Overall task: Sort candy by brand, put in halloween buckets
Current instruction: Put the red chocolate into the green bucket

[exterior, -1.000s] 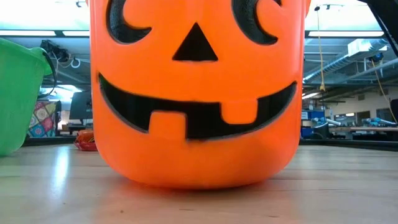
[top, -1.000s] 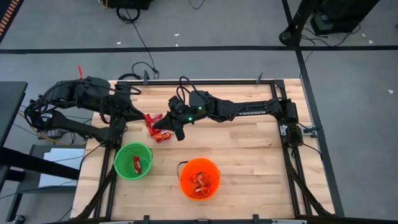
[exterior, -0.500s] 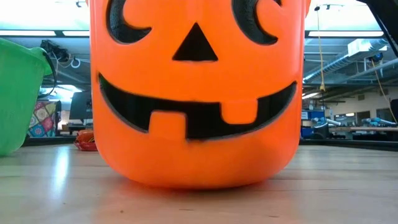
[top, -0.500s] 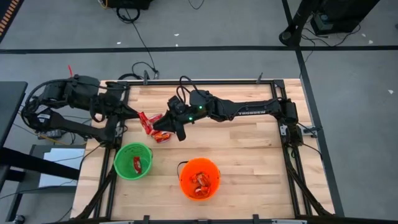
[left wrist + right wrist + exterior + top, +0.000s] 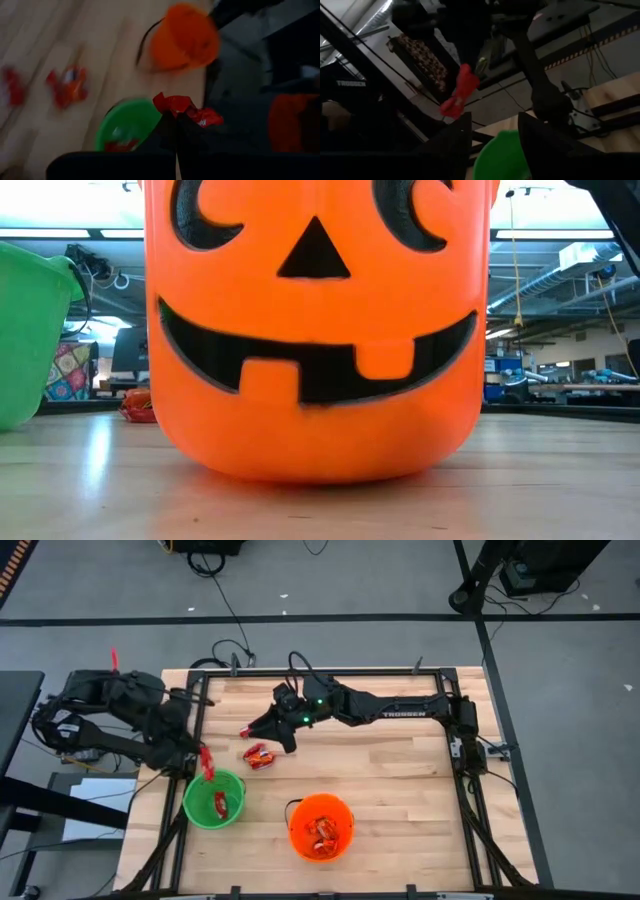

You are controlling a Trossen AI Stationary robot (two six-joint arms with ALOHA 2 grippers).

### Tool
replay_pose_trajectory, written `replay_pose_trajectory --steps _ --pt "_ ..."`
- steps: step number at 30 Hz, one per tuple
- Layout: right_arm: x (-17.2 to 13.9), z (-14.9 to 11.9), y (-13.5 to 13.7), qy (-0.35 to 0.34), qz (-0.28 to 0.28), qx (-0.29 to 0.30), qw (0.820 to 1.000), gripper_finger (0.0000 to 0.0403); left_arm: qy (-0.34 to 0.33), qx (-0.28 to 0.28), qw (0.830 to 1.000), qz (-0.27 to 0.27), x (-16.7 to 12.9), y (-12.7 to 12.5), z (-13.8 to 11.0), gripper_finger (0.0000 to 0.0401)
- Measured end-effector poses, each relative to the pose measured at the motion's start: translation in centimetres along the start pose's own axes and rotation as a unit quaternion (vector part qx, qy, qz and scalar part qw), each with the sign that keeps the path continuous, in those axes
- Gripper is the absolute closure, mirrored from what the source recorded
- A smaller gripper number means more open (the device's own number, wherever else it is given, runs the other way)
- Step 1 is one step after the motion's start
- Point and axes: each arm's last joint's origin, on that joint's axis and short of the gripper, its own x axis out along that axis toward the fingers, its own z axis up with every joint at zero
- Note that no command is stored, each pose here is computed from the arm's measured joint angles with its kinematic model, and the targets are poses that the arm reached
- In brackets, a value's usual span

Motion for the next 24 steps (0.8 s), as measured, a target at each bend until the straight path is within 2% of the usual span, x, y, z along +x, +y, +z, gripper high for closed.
replay_pose_trajectory --steps 4,10,18,24 --pt "-0.1 0.2 -0.1 -0.007 0.002 -0.004 1.000 0.0233 0.038 -0.015 0.999 0.033 0.4 0.6 -0.8 0.0401" --pt "-0.2 0.4 -0.4 -0.009 -0.002 -0.004 1.000 0.0233 0.084 -0.044 0.995 -0.013 2.4 1.0 -1.2 0.0401" --pt "-0.2 0.6 -0.3 -0.013 0.006 -0.007 1.000 0.0233 0.161 -0.060 0.985 -0.005 5.8 2.2 -2.2 0.0401" --pt "-0.2 0.6 -0.3 -0.012 0.012 -0.008 1.000 0.0233 0.169 -0.073 0.983 0.001 6.4 2.4 -2.4 0.0375"
